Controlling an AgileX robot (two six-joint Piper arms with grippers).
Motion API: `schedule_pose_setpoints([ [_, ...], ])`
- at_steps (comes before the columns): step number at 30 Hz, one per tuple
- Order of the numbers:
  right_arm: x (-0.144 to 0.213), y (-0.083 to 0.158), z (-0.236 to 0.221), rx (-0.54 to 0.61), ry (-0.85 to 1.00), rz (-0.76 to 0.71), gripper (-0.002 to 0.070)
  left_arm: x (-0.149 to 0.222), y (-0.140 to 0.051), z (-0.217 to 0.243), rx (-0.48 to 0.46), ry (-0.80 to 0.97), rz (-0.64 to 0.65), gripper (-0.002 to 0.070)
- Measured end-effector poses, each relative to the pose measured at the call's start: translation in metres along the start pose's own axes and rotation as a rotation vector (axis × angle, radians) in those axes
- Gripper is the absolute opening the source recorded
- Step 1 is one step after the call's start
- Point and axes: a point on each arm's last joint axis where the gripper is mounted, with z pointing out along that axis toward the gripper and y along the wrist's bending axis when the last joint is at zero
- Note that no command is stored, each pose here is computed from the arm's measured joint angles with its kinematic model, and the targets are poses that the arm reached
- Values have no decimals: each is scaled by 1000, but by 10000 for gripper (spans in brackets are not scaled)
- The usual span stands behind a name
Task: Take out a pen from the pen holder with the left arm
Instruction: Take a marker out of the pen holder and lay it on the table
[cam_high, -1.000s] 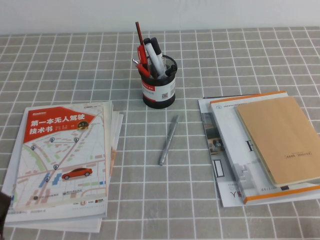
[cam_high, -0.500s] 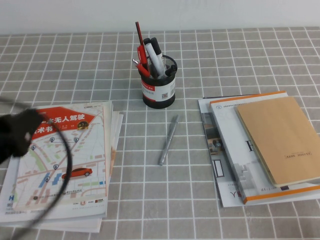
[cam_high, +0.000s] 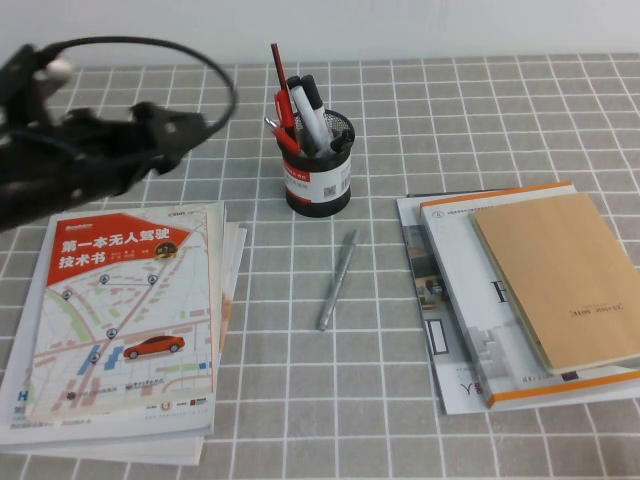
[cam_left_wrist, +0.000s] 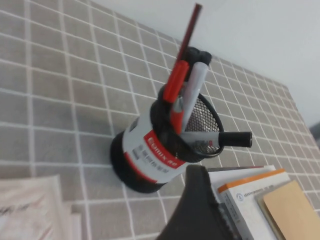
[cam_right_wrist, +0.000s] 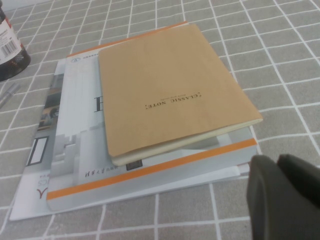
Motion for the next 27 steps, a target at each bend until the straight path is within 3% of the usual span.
schedule_pose_setpoints([
  [7,0,0,0,0,0,0,-13,-10,-6,67,26,36,73,454],
  [13,0,0,0,0,0,0,-13,-16,5,111,24,41,40,454],
  [27,0,0,0,0,0,0,-13,3,31,150,-26,90,-7,453],
])
